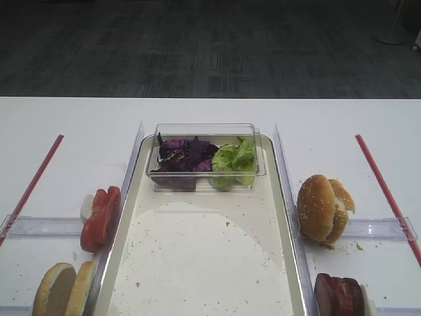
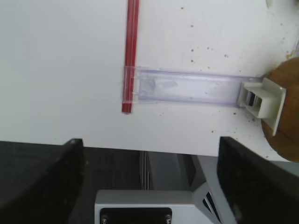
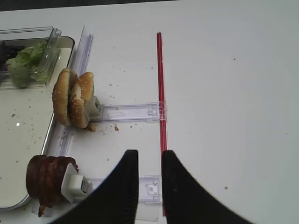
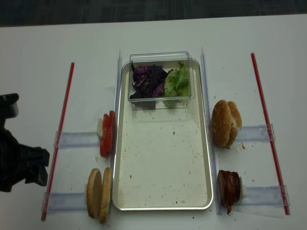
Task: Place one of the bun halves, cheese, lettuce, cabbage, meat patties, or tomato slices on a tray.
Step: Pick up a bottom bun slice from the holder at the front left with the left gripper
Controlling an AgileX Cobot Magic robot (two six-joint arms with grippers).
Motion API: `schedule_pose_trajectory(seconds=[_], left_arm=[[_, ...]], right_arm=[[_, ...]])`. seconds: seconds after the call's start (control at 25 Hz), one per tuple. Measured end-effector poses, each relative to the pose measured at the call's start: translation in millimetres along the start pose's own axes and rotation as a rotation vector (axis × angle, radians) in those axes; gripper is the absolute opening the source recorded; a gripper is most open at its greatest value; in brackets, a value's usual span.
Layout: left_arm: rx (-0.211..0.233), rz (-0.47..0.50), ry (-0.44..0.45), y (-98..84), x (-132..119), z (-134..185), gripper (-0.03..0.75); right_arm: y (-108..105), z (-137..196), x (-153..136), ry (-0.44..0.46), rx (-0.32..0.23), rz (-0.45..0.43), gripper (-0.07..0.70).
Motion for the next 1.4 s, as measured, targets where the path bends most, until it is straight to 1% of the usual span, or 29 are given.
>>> schedule_pose_trajectory(seconds=[0.12,0.2,0.24,0.52,0.56,0.64,0.68,0.92,0.96,1.0,1.2,1.24,1.4], left_arm=[[-0.014,0.005,0.004,-7.2,0,1,0.531],[-0.029,0.008,0.001,-17.1,1,2,0.527],[-0.044,0.009,-0.001,-23.1,1,2,0.526],[-0.092,0.031,-0.009,-69.9,2,14,0.525],[-0.088,0.038,-0.017,-75.9,2,15,0.525],[-0.092,0.051,-0.029,-88.4,4,19,0.525],[-0.099,0.058,-0.036,-94.0,6,21,0.525],[-0.1,0.095,-0.06,-125.7,18,23,0.524],[-0.108,0.095,-0.063,-131.3,18,24,0.524],[-0.107,0.092,-0.065,-135.9,19,24,0.524],[-0.137,0.054,-0.048,-161.6,14,25,0.524],[-0.145,0.044,-0.043,-170.2,12,23,0.524],[-0.153,0.038,-0.038,-180.1,8,20,0.524]], right_arm=[[0,0,0,0.0,0.0,0.0,0.176],[0,0,0,0.0,0.0,0.0,0.176],[0,0,0,0.0,0.0,0.0,0.176],[0,0,0,0.0,0.0,0.0,0.176],[0,0,0,0.0,0.0,0.0,0.176],[0,0,0,0.0,0.0,0.0,0.176],[0,0,0,0.0,0.0,0.0,0.176],[0,0,0,0.0,0.0,0.0,0.176],[0,0,0,0.0,0.0,0.0,0.176],[0,0,0,0.0,0.0,0.0,0.176],[0,0,0,0.0,0.0,0.0,0.176],[0,0,0,0.0,0.0,0.0,0.176],[0,0,0,0.0,0.0,0.0,0.176]])
Point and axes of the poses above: a point on each arm's last joint axis where the gripper is mounted, x pointing back along that axis away from the gripper, y along the wrist's bending axis when the last joint is at zero, z = x × y, the point moved 1 cm from there along -x, pointing out along that axis toward the gripper, and after that the axes turned 3 degrees about -x, right-handed, at the moved point
